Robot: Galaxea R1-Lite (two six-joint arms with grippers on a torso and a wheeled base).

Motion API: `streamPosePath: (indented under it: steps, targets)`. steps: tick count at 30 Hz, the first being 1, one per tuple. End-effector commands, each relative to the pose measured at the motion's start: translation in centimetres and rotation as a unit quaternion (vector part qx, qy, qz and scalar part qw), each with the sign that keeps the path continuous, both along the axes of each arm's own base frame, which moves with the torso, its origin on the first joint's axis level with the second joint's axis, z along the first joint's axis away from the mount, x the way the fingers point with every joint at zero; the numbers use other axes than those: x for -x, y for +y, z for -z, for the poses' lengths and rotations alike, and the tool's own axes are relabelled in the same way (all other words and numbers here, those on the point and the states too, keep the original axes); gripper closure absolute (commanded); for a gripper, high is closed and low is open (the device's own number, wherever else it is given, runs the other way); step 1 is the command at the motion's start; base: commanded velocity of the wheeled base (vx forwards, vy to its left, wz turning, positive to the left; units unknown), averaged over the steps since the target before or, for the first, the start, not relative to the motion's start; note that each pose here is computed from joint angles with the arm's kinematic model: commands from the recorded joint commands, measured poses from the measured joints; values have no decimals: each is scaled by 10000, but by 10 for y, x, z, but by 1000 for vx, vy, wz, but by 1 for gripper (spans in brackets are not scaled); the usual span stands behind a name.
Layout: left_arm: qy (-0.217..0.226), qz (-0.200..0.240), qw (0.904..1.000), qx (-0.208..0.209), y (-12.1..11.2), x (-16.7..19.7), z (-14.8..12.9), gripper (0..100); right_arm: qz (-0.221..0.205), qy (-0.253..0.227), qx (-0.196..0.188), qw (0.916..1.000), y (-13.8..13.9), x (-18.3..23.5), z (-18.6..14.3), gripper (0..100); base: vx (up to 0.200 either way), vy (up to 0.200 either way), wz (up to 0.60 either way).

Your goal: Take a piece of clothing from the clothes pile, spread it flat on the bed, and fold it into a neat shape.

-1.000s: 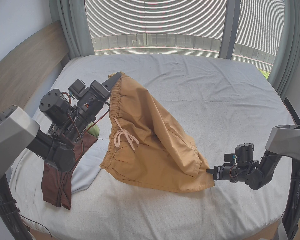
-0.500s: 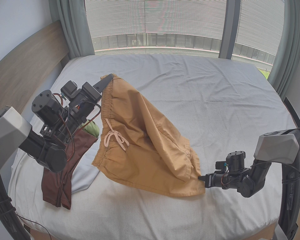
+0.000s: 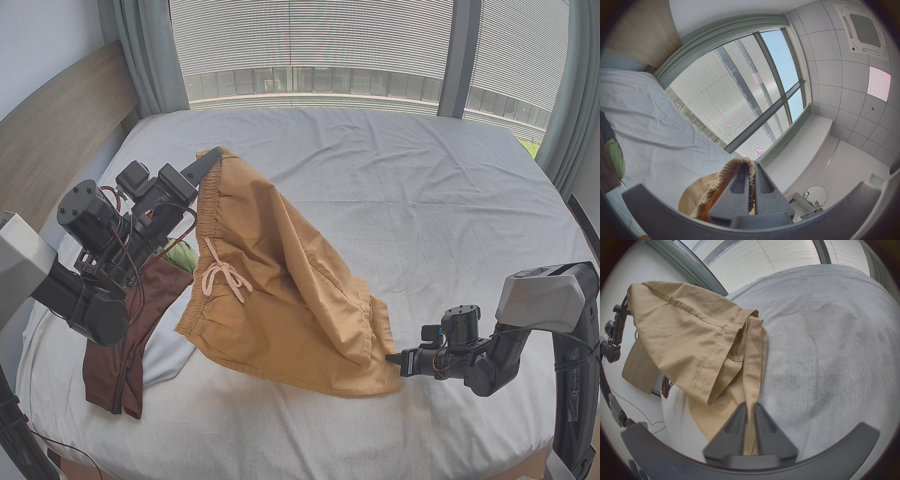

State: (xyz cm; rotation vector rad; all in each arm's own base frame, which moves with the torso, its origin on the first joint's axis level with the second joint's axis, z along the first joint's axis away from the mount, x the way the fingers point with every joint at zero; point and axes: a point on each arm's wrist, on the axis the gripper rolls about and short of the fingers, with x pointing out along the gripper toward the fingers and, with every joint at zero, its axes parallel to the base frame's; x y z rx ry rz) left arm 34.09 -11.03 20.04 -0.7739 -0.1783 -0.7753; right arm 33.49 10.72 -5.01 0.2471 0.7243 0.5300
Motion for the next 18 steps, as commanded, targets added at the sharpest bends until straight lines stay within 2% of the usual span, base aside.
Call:
streamPosePath:
  steps: [1, 4, 8, 18]
  targets:
    - [-1, 7, 10000, 2, 0, 0, 0, 100, 97, -222, -210, 9995, 1, -11, -6, 0, 0, 0, 0]
    - [-7, 0, 10000, 8, 0, 0, 0, 100, 225, -443, -802, 9955, 5, -31, -22, 0, 0, 0, 0]
    - [0, 0, 10000, 5, 0, 0, 0, 100, 419, -512, -1224, 9903, 11, -51, -33, 0, 0, 0, 0]
    - [30, 1, 10000, 0, -1, 0, 2, 100, 650, -454, -1376, 9873, 17, -75, -15, 0, 0, 0, 0]
